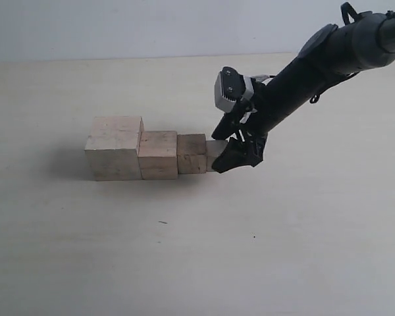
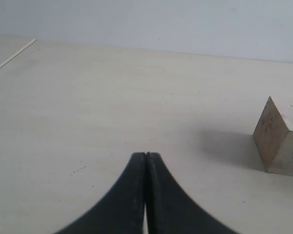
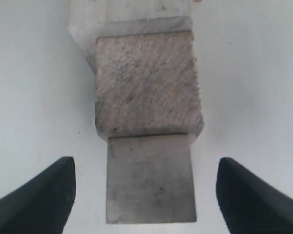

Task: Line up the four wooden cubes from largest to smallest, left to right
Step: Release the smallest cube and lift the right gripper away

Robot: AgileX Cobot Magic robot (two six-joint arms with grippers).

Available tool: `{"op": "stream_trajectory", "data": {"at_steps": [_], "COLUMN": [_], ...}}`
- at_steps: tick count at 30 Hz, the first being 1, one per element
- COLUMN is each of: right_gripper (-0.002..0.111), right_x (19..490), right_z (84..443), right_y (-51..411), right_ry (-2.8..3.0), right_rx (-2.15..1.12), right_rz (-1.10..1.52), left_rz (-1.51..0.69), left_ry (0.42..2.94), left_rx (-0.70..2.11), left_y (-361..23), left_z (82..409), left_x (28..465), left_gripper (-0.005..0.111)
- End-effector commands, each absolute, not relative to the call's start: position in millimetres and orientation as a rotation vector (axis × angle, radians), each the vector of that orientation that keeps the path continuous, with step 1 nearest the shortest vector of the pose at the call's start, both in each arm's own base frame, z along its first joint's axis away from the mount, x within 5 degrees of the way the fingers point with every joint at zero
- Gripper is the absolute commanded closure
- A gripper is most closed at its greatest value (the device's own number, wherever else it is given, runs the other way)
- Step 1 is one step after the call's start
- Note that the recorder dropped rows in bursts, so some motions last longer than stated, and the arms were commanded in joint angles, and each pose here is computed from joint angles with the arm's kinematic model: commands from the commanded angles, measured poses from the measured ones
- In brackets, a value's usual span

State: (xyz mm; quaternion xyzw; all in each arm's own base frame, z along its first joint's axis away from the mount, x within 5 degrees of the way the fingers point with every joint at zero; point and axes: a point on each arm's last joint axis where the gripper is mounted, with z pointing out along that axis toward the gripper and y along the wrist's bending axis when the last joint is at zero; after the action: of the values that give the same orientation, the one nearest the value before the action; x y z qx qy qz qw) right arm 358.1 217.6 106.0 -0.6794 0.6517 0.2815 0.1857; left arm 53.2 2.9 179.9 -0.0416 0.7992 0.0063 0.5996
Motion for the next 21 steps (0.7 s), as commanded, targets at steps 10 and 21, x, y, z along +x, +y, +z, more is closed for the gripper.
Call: {"op": "stream_trajectory", "data": {"at_steps": [10, 21], "right_gripper": [0.066, 0.108], "right_x": [349, 321], "right_z": [207, 299], "right_y": [203, 191], "right_ry": [2.379, 2.374], "right_rx": [-1.294, -0.921], "right_rz": [0.711, 0.772], "left_rz": [0.013, 0.013], "left_ry": [1.836, 1.836], "left_rx": [-0.086, -0.086], "left_y": [3, 3], "left_z": [181, 181], "left_x": [53, 53], "left_gripper": [0.107, 0.107]}}
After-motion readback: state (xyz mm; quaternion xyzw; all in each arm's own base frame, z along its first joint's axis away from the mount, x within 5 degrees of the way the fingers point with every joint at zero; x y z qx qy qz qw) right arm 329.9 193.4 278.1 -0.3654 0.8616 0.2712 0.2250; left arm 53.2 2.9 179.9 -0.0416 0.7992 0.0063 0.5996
